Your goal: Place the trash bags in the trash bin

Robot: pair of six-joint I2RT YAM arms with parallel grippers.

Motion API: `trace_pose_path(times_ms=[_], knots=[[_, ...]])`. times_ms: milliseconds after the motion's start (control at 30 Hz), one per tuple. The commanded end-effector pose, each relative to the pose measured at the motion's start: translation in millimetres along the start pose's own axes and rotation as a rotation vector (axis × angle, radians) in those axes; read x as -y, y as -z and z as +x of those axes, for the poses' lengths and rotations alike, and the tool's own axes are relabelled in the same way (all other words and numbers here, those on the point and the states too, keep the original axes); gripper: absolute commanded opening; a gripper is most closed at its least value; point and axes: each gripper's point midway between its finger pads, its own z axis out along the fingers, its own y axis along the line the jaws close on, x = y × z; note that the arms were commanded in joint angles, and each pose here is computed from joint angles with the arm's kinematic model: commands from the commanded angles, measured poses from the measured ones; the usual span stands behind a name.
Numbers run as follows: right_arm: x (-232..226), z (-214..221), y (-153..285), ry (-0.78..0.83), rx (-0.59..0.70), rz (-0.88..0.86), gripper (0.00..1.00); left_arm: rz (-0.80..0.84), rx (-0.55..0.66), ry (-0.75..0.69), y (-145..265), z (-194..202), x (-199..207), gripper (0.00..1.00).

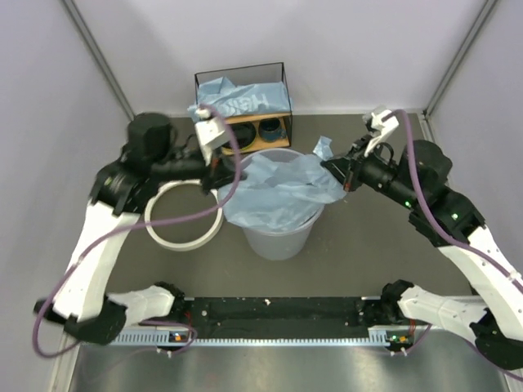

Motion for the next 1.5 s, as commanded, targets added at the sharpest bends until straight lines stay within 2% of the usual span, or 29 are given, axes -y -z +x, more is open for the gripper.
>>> trace_pose_path(times_ms=[0, 67, 167, 200, 333, 500, 600, 700, 833, 900, 967, 1033, 1067, 1100, 1133, 1200, 1333, 1467], knots=[[4.3, -0.9, 26.0, 0.097, -0.002, 0.028, 0.00, 0.074, 0.072, -0.156, 42.7, 4.9, 50.7, 0.00], [13.0, 3.1, 30.0, 0.099, -0.017, 0.074, 0.00, 0.095, 0.056, -0.158, 54.2, 25.0, 70.5, 0.00], [11.3, 20.6, 32.6, 0.093, -0.079, 0.050, 0.00, 0.112, 0.046, -0.192, 60.1, 59.5, 86.6, 0.00], [8.9, 27.7, 36.0, 0.095, -0.098, 0.031, 0.00, 0.106, 0.014, -0.181, 55.9, 80.5, 84.1, 0.00], [1.9, 64.8, 36.0, 0.110, -0.184, -0.054, 0.00, -0.006, -0.055, -0.181, 56.7, 119.4, 69.4, 0.00], [-6.6, 94.1, 43.2, 0.171, -0.236, -0.158, 0.00, -0.124, -0.116, -0.090, 48.5, 153.3, 45.0, 0.00], [-6.7, 108.2, 51.0, 0.215, -0.256, -0.187, 0.00, -0.128, -0.158, -0.054, 46.8, 173.9, 45.1, 0.00], [-1.9, 119.6, 54.5, 0.240, -0.277, -0.182, 0.00, -0.135, -0.133, -0.054, 52.3, 169.6, 51.5, 0.08], [2.4, 127.4, 55.3, 0.277, -0.294, -0.181, 0.00, -0.165, -0.020, -0.079, 69.7, 125.8, 63.3, 0.53], [1.4, 129.4, 54.3, 0.274, -0.302, -0.190, 0.00, -0.147, 0.029, -0.117, 83.8, 94.2, 76.5, 0.61], [-1.2, 132.3, 53.5, 0.275, -0.311, -0.212, 0.00, -0.156, 0.020, -0.086, 88.8, 82.6, 77.3, 0.65], [-2.0, 132.9, 53.1, 0.279, -0.313, -0.220, 0.00, -0.175, 0.066, -0.114, 98.7, 49.2, 78.0, 0.66], [-6.4, 134.1, 54.5, 0.285, -0.313, -0.251, 0.00, -0.121, 0.118, -0.120, 98.7, 15.8, 83.7, 0.68], [-7.6, 134.4, 55.3, 0.285, -0.311, -0.257, 0.00, -0.082, 0.130, -0.100, 95.8, 7.0, 87.1, 0.73], [-8.2, 135.4, 55.6, 0.283, -0.314, -0.262, 0.00, -0.011, 0.128, -0.066, 85.9, 2.3, 89.1, 0.73], [-10.1, 136.1, 56.5, 0.299, -0.312, -0.282, 0.00, 0.039, 0.122, -0.014, 75.2, 4.5, 87.9, 0.73], [-11.9, 135.5, 58.6, 0.352, -0.300, -0.311, 0.01, 0.030, 0.118, 0.039, 48.7, 15.7, 66.7, 0.73], [-10.8, 132.5, 60.1, 0.377, -0.286, -0.308, 0.02, 0.035, 0.052, 0.055, 24.5, 38.1, 60.6, 0.83]])
